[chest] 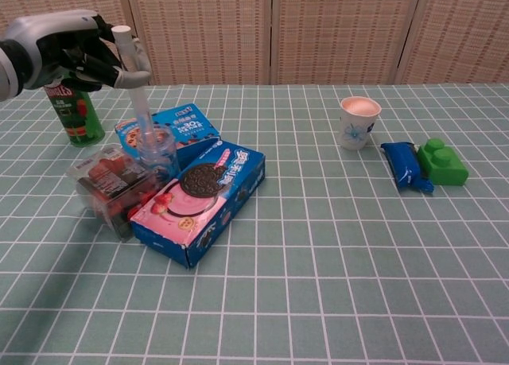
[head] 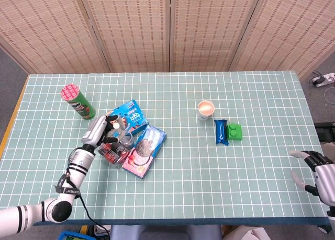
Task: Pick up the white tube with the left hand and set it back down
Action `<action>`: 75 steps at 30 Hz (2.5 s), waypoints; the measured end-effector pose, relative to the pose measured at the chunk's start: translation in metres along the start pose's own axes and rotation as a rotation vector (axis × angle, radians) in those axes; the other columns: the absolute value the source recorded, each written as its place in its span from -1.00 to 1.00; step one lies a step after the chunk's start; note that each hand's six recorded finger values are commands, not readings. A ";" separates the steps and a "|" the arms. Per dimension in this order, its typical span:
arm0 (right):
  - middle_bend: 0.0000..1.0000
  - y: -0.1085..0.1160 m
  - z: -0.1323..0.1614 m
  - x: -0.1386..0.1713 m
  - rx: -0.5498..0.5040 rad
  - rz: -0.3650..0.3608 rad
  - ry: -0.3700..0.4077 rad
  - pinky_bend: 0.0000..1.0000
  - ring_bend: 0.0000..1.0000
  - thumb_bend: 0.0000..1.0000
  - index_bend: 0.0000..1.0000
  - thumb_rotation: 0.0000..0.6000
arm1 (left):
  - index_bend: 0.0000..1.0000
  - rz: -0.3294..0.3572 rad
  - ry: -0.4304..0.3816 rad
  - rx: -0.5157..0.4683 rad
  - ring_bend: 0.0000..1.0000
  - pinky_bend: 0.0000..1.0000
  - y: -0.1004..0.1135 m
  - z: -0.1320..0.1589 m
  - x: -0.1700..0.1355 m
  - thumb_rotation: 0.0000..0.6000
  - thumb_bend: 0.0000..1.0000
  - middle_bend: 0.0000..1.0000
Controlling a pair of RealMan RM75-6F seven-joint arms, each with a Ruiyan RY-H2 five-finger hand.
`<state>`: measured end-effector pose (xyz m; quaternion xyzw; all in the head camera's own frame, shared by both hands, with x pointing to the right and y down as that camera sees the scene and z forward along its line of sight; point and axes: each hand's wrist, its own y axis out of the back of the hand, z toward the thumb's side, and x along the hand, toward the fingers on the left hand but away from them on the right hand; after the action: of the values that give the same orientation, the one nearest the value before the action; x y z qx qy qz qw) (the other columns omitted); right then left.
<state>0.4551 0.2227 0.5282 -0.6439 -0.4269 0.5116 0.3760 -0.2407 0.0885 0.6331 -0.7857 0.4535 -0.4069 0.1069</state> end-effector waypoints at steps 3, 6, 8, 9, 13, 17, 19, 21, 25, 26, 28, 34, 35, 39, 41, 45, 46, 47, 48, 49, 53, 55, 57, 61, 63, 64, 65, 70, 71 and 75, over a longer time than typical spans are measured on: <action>-0.23 0.001 0.000 0.000 -0.001 -0.002 0.000 -0.04 -0.36 -0.42 -0.34 1.00 | 0.51 -0.002 0.006 -0.003 1.00 1.00 -0.001 -0.003 0.001 1.00 0.02 1.00; -0.23 0.001 0.000 0.000 -0.002 -0.003 0.000 -0.04 -0.36 -0.42 -0.34 1.00 | 0.50 -0.004 0.008 -0.005 1.00 1.00 -0.003 -0.005 0.001 1.00 0.02 1.00; -0.23 0.001 0.000 0.000 -0.002 -0.003 0.000 -0.04 -0.36 -0.42 -0.34 1.00 | 0.49 -0.004 0.007 -0.006 1.00 1.00 -0.004 -0.006 0.002 1.00 0.02 1.00; -0.23 0.001 0.000 0.000 -0.003 -0.003 0.001 -0.04 -0.36 -0.42 -0.34 1.00 | 0.49 -0.004 0.006 -0.006 1.00 1.00 -0.005 -0.006 0.002 1.00 0.02 1.00; -0.23 0.001 0.000 0.000 -0.004 -0.003 0.001 -0.04 -0.36 -0.41 -0.34 1.00 | 0.47 -0.003 0.003 -0.008 1.00 1.00 -0.007 -0.008 0.002 1.00 0.02 1.00; -0.23 0.002 0.000 0.001 -0.005 -0.005 0.001 -0.04 -0.36 -0.41 -0.34 1.00 | 0.45 -0.005 0.001 -0.008 1.00 1.00 -0.009 -0.011 0.003 1.00 0.02 1.00; -0.23 0.002 0.000 0.001 -0.006 -0.006 0.001 -0.04 -0.36 -0.41 -0.34 1.00 | 0.44 -0.007 0.002 -0.010 1.00 1.00 -0.010 -0.012 0.003 1.00 0.02 1.00; -0.23 0.002 0.000 0.001 -0.007 -0.006 0.001 -0.04 -0.36 -0.42 -0.34 1.00 | 0.44 -0.009 0.003 -0.011 1.00 1.00 -0.012 -0.014 0.003 1.00 0.02 1.00; -0.23 0.002 0.000 0.001 -0.007 -0.006 0.002 -0.04 -0.36 -0.41 -0.34 1.00 | 0.44 -0.011 0.006 -0.011 1.00 1.00 -0.015 -0.017 0.003 1.00 0.02 1.00; -0.23 0.002 0.000 0.001 -0.007 -0.006 0.002 -0.04 -0.36 -0.41 -0.34 1.00 | 0.43 -0.011 0.008 -0.012 1.00 1.00 -0.015 -0.019 0.003 1.00 0.02 1.00; -0.23 0.002 0.000 0.001 -0.007 -0.006 0.002 -0.04 -0.36 -0.41 -0.34 1.00 | 0.43 -0.013 0.010 -0.015 1.00 1.00 -0.017 -0.020 0.003 1.00 0.02 1.00; -0.23 0.001 0.000 0.001 -0.006 -0.003 0.004 -0.04 -0.36 -0.42 -0.34 1.00 | 0.43 -0.020 0.013 -0.022 1.00 1.00 -0.022 -0.025 0.003 1.00 0.02 1.00; -0.23 0.001 0.000 0.001 -0.006 -0.002 0.005 -0.04 -0.36 -0.42 -0.34 1.00 | 0.43 -0.021 0.013 -0.023 1.00 1.00 -0.023 -0.026 0.003 1.00 0.02 1.00; -0.23 0.001 0.000 0.001 -0.006 -0.002 0.005 -0.04 -0.36 -0.42 -0.34 1.00 | 0.41 -0.022 0.010 -0.016 1.00 1.00 -0.025 -0.028 0.003 1.00 0.01 1.00; -0.23 0.001 0.000 0.001 -0.006 -0.002 0.004 -0.04 -0.36 -0.41 -0.34 1.00 | 0.39 -0.019 0.009 -0.014 1.00 1.00 -0.025 -0.030 0.003 1.00 0.00 1.00; -0.23 0.001 0.000 0.000 -0.005 -0.001 0.003 -0.04 -0.36 -0.41 -0.34 1.00 | 0.26 -0.018 0.005 -0.013 1.00 1.00 -0.026 -0.032 0.002 1.00 -0.19 1.00; -0.23 0.001 0.000 0.000 -0.005 -0.001 0.003 -0.04 -0.36 -0.41 -0.34 1.00 | 0.23 -0.019 0.004 -0.013 1.00 1.00 -0.026 -0.033 0.002 1.00 -0.24 1.00; -0.23 0.001 0.000 0.000 -0.005 -0.001 0.003 -0.04 -0.36 -0.41 -0.34 1.00 | 0.21 -0.020 0.003 -0.012 1.00 1.00 -0.026 -0.033 0.001 1.00 -0.27 1.00; -0.23 0.001 0.000 0.000 -0.005 -0.001 0.003 -0.04 -0.36 -0.42 -0.34 1.00 | 0.16 -0.020 0.003 -0.012 1.00 1.00 -0.026 -0.034 0.001 1.00 -0.32 1.00; -0.23 0.001 0.000 0.000 -0.005 -0.001 0.004 -0.04 -0.36 -0.41 -0.34 1.00 | 0.12 -0.020 0.002 -0.011 1.00 1.00 -0.026 -0.034 0.001 1.00 -0.36 1.00; -0.23 0.000 0.000 0.000 -0.004 0.000 0.004 -0.04 -0.36 -0.41 -0.34 1.00 | -0.04 -0.021 0.006 -0.013 1.00 1.00 -0.025 -0.039 -0.002 1.00 -0.46 1.00; -0.23 0.000 0.000 0.000 -0.003 0.001 0.003 -0.04 -0.36 -0.41 -0.34 1.00 | -0.14 -0.023 0.006 -0.013 1.00 1.00 -0.024 -0.040 -0.004 1.00 -0.53 1.00; -0.23 0.000 0.000 0.000 -0.003 0.002 0.003 -0.04 -0.36 -0.42 -0.34 1.00 | -0.21 -0.025 0.009 -0.009 1.00 1.00 -0.023 -0.042 -0.007 1.00 -0.62 1.00; -0.23 -0.001 0.001 0.000 -0.002 0.002 0.004 -0.04 -0.36 -0.41 -0.34 1.00 | -0.32 -0.019 0.018 -0.002 1.00 1.00 -0.020 -0.046 -0.010 1.00 -0.78 1.00; -0.23 -0.001 0.001 0.000 -0.002 0.002 0.003 -0.04 -0.36 -0.41 -0.34 1.00 | -0.34 -0.015 0.023 0.002 1.00 1.00 -0.017 -0.049 -0.012 1.00 -0.83 1.00; -0.23 -0.001 0.001 0.000 -0.001 0.002 0.003 -0.04 -0.36 -0.41 -0.34 1.00 | -0.36 -0.012 0.026 0.004 1.00 1.00 -0.015 -0.049 -0.014 1.00 -0.85 1.00; -0.23 -0.001 0.001 0.000 -0.001 0.003 0.003 -0.04 -0.36 -0.41 -0.34 1.00 | -0.36 -0.010 0.029 0.008 1.00 1.00 -0.013 -0.051 -0.015 1.00 -0.86 1.00; -0.23 -0.001 0.001 0.000 0.001 0.005 0.005 -0.04 -0.36 -0.41 -0.34 1.00 | -0.40 0.011 0.039 0.046 1.00 1.00 -0.002 -0.057 -0.025 1.00 -0.87 1.00; -0.23 -0.001 0.001 0.000 0.002 0.005 0.006 -0.04 -0.36 -0.41 -0.34 1.00 | -0.40 0.018 0.040 0.065 1.00 1.00 0.001 -0.059 -0.028 1.00 -0.87 1.00; -0.23 -0.002 0.002 0.000 0.005 0.004 0.006 -0.04 -0.36 -0.41 -0.34 1.00 | -0.40 0.046 0.041 0.128 1.00 1.00 0.012 -0.066 -0.040 1.00 -0.87 1.00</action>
<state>0.4529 0.2233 0.5295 -0.6454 -0.4233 0.5114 0.3778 -0.3074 0.1274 0.6476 -0.7581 0.4464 -0.4487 0.1570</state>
